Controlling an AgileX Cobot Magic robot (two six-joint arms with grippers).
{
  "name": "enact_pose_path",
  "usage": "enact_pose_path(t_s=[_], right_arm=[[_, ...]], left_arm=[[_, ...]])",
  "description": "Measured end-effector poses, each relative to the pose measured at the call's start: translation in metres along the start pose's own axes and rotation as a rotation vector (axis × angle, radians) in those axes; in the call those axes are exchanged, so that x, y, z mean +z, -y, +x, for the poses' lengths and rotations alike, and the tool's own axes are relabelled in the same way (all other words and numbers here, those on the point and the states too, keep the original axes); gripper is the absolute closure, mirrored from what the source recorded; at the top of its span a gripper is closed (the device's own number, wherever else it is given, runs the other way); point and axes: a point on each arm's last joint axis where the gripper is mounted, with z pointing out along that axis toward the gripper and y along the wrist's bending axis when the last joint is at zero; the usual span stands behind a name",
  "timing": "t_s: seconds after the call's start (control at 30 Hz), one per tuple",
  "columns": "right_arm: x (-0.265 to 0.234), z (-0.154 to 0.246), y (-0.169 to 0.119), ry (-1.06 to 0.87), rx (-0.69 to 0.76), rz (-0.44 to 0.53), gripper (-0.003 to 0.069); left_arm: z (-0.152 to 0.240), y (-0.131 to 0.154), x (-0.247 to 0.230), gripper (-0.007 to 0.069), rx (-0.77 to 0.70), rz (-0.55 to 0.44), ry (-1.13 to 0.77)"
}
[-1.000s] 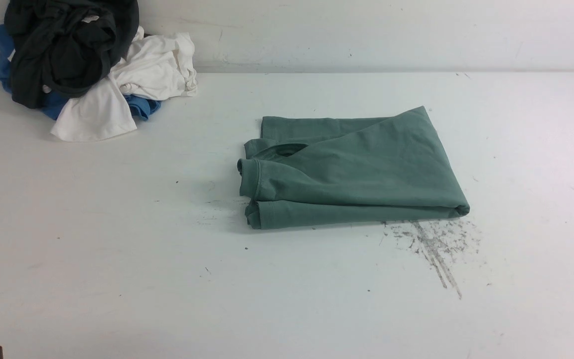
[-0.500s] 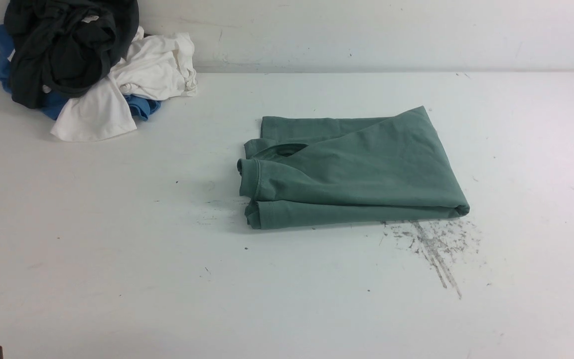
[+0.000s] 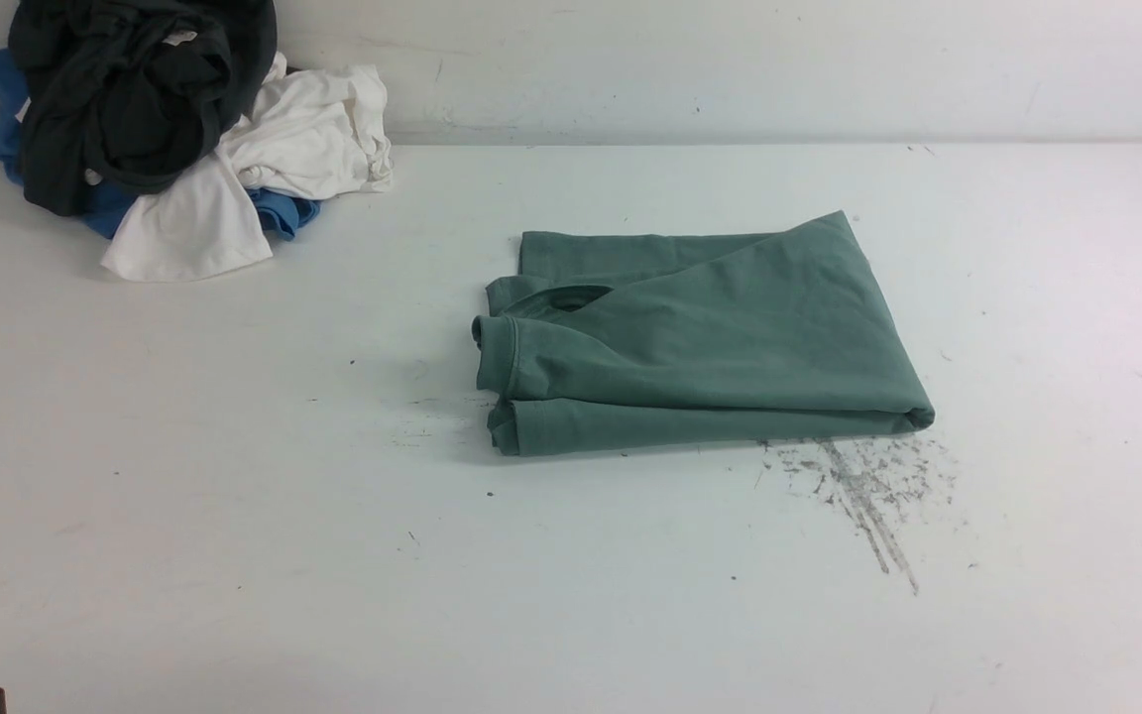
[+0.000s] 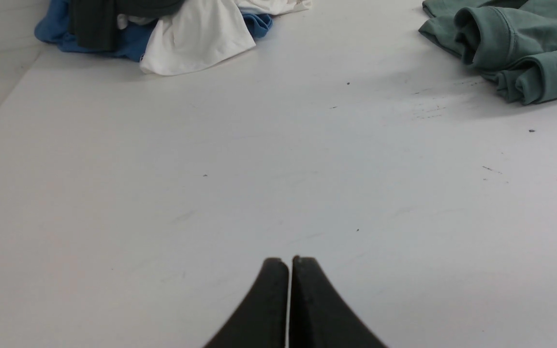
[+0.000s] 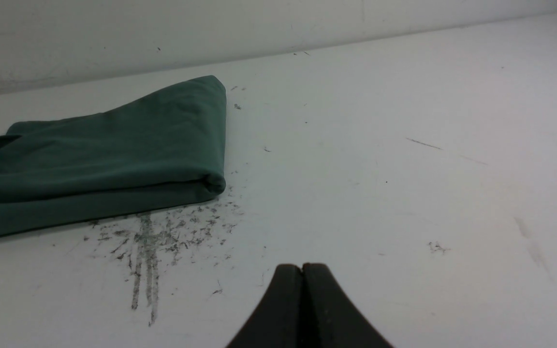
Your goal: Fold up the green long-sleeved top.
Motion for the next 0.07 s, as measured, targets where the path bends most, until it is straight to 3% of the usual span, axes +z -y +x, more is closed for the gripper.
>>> enact_pose_path(t_s=[0.07], right_arm=[[0.0, 0.0, 0.0, 0.0, 0.0, 0.0, 0.0673]], left_arm=[[0.0, 0.0, 0.0, 0.0632, 0.0, 0.0, 0.0]])
